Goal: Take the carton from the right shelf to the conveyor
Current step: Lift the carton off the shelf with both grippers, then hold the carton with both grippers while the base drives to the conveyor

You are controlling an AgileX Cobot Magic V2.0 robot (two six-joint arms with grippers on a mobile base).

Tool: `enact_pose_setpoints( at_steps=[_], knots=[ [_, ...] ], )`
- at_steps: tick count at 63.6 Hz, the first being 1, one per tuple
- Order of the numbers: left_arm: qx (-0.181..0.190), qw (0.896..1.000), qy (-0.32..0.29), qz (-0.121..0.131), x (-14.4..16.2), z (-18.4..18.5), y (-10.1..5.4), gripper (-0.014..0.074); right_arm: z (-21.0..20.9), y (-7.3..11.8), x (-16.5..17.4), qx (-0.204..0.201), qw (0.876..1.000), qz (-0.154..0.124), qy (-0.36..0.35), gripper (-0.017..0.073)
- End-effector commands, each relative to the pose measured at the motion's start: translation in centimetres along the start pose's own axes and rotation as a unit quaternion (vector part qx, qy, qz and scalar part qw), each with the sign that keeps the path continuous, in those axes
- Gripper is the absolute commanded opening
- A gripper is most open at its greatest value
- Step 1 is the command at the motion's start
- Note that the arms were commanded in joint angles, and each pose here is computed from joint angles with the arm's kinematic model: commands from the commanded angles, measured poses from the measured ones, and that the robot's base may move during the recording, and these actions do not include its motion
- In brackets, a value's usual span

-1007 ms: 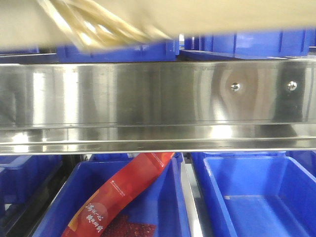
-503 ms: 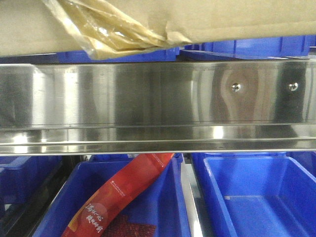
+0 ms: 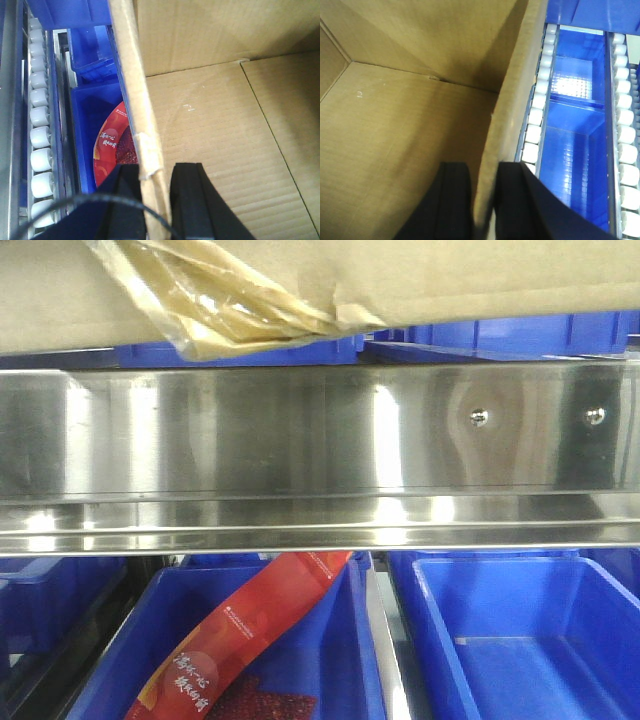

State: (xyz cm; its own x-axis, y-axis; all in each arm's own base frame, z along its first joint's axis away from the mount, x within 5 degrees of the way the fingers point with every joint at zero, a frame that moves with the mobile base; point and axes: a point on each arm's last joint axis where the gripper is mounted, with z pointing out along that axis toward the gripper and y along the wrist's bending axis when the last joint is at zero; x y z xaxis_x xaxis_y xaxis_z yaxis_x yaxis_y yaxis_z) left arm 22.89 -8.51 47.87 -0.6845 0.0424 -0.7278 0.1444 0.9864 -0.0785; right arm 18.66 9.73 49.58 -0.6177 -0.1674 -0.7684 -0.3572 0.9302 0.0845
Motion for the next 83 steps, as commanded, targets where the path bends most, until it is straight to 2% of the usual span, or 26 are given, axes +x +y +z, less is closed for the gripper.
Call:
enact_pose_setpoints(
  at_steps=[1,83],
  knots=[
    [-0.018,0.999,-0.024,0.011,-0.24,-0.75,0.52,-0.002,-1.13,-0.21,-0.24,0.005,0.999,-0.016,-0.031,-0.007],
    [-0.018,0.999,-0.024,0.011,-0.24,-0.75,0.52,-0.002,-1.13,-0.21,-0.24,0.005,0.999,-0.016,-0.031,-0.007]
  ],
)
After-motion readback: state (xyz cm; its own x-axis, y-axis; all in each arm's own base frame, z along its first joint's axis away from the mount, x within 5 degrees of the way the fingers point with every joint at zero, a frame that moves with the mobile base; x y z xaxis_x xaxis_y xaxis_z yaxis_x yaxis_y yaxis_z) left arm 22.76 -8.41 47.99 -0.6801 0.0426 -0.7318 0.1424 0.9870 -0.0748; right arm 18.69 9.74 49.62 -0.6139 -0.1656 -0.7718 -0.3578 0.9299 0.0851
